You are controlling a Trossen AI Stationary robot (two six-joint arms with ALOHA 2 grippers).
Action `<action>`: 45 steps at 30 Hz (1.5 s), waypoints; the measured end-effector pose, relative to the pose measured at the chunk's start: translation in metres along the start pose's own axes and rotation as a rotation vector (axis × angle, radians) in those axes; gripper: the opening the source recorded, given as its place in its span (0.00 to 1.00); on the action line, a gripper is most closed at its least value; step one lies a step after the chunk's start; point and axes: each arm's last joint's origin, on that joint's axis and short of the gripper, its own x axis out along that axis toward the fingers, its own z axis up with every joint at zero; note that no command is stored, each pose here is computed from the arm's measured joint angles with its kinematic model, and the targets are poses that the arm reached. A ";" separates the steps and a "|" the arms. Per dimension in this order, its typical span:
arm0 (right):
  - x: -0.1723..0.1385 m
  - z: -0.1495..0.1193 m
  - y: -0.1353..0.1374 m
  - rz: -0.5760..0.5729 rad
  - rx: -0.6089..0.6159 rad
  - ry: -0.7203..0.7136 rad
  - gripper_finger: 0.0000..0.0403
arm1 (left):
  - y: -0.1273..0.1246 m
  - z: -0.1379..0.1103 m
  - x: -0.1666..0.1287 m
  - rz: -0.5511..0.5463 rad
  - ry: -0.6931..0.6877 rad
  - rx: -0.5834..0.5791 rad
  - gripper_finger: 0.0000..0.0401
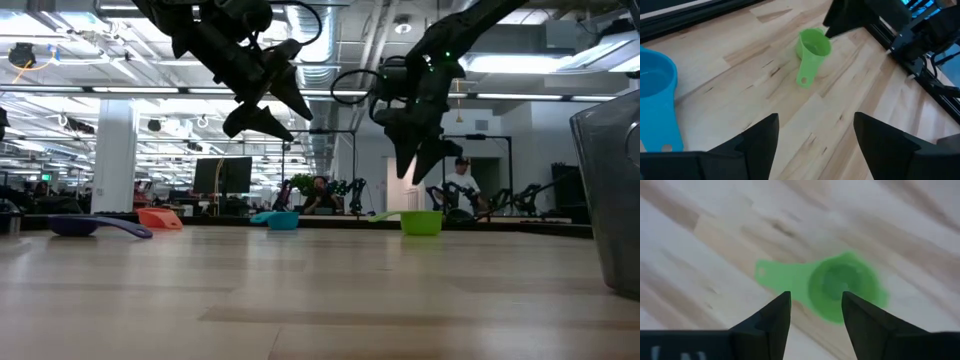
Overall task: Nest measuring cups in basket
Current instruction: Stack the green measuring cup on top of the yellow measuring cup in the black bin
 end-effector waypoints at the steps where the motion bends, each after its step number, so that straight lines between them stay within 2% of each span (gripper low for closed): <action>1: 0.003 -0.002 0.002 -0.001 -0.009 -0.003 0.49 | 0.000 0.000 0.000 -0.001 0.001 0.001 0.61; 10: 0.032 -0.029 0.005 -0.067 -0.172 0.051 0.50 | -0.006 -0.004 0.000 -0.013 0.009 0.015 0.61; 15: 0.038 -0.036 0.005 -0.082 -0.303 0.065 0.49 | -0.009 -0.006 0.000 -0.019 0.014 0.023 0.61; 19: 0.045 -0.041 0.003 -0.079 -0.354 0.072 0.48 | -0.011 -0.007 0.000 -0.020 0.015 0.029 0.61; 26: 0.047 -0.039 0.006 -0.064 -0.392 0.035 0.48 | -0.015 -0.010 0.000 -0.027 0.020 0.032 0.61; 35: 0.047 -0.039 0.009 -0.048 -0.402 0.022 0.40 | -0.022 -0.015 0.000 -0.045 0.031 0.029 0.61; 42: 0.048 -0.045 0.015 -0.050 -0.518 0.049 0.35 | -0.028 -0.019 -0.001 -0.061 0.042 0.043 0.61; 45: 0.048 -0.046 0.016 -0.051 -0.527 0.054 0.33 | -0.030 -0.020 -0.001 -0.067 0.046 0.048 0.61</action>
